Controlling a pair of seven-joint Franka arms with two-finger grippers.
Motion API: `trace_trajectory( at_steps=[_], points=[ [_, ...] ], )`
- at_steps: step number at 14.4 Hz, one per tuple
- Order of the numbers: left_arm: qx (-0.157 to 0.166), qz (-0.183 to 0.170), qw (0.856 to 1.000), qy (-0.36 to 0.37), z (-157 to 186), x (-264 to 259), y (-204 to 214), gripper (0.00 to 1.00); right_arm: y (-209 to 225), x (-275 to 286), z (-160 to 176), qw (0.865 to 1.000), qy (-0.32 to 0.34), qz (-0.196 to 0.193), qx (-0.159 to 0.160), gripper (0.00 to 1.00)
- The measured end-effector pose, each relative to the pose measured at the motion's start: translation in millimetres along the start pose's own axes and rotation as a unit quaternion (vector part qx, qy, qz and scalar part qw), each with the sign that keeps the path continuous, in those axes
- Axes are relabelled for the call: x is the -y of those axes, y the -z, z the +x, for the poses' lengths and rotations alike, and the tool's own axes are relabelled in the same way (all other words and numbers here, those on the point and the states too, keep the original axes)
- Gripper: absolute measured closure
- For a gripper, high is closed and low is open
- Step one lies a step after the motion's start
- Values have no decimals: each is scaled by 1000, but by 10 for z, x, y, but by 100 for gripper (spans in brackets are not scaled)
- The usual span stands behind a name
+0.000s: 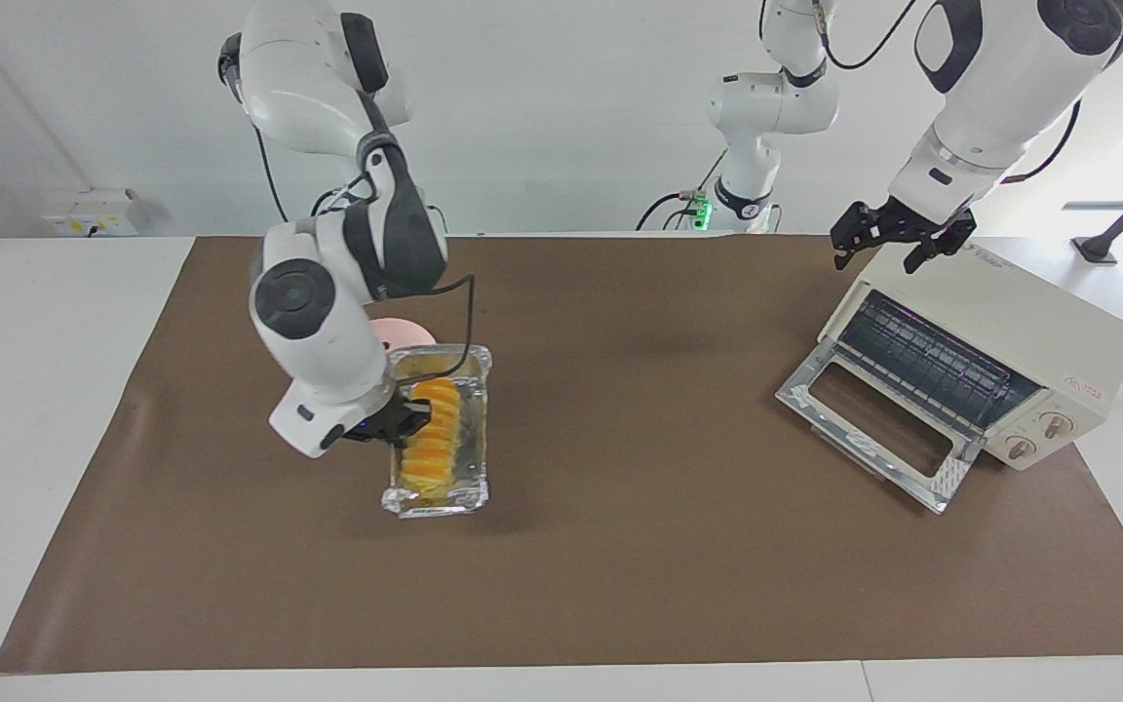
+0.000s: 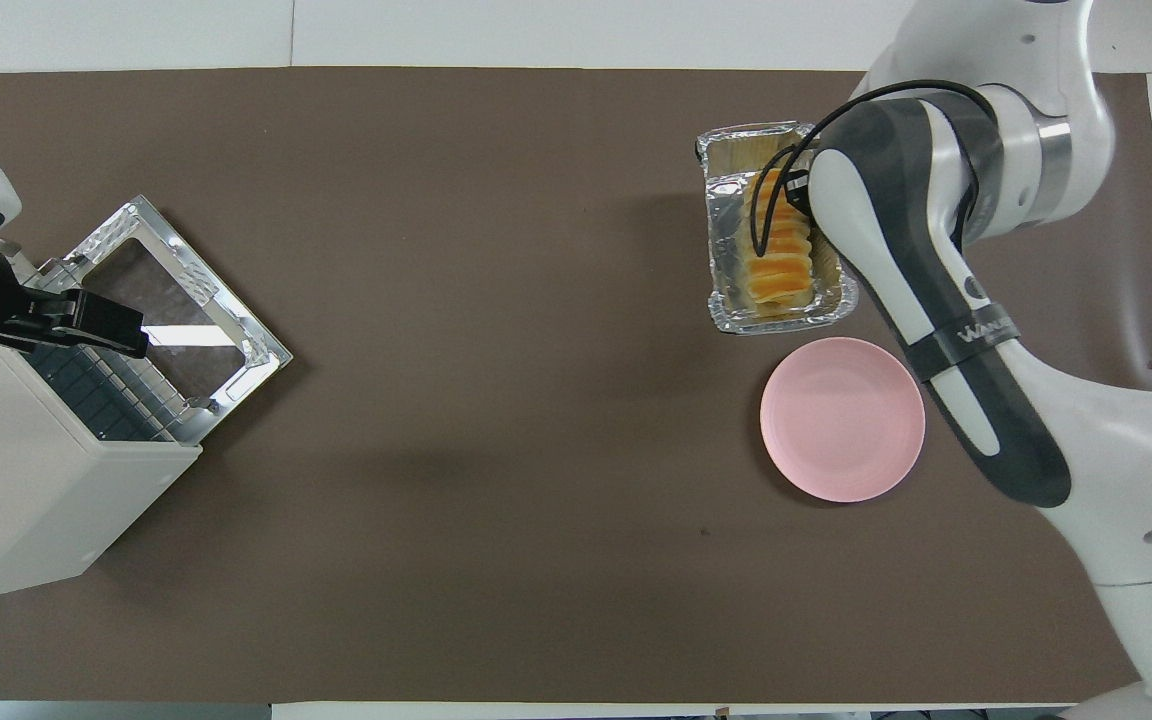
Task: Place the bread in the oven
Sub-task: 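Slide the foil tray with bread toward the oven using the right gripper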
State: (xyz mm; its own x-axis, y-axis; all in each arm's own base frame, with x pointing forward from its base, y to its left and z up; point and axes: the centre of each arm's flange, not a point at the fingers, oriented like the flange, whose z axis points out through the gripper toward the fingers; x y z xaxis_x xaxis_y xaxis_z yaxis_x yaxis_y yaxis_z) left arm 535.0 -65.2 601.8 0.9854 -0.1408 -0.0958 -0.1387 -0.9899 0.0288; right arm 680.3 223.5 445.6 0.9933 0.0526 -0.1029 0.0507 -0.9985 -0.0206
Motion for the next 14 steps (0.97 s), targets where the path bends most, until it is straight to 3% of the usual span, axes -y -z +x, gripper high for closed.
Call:
trace_trajectory(
  at_steps=[3, 8, 14],
  points=[
    [0, 0, 1000, 0, 0, 0, 0, 0, -56, 1053, -350, 1000, -5, -1, -5, 98],
    [0, 0, 1000, 0, 0, 0, 0, 0, -584, 1833, -643, 1000, 5, 11, -27, 98],
    [0, 0, 1000, 0, 0, 0, 0, 0, -1266, 1948, -855, 998, 8, 25, -57, 98]
  ],
)
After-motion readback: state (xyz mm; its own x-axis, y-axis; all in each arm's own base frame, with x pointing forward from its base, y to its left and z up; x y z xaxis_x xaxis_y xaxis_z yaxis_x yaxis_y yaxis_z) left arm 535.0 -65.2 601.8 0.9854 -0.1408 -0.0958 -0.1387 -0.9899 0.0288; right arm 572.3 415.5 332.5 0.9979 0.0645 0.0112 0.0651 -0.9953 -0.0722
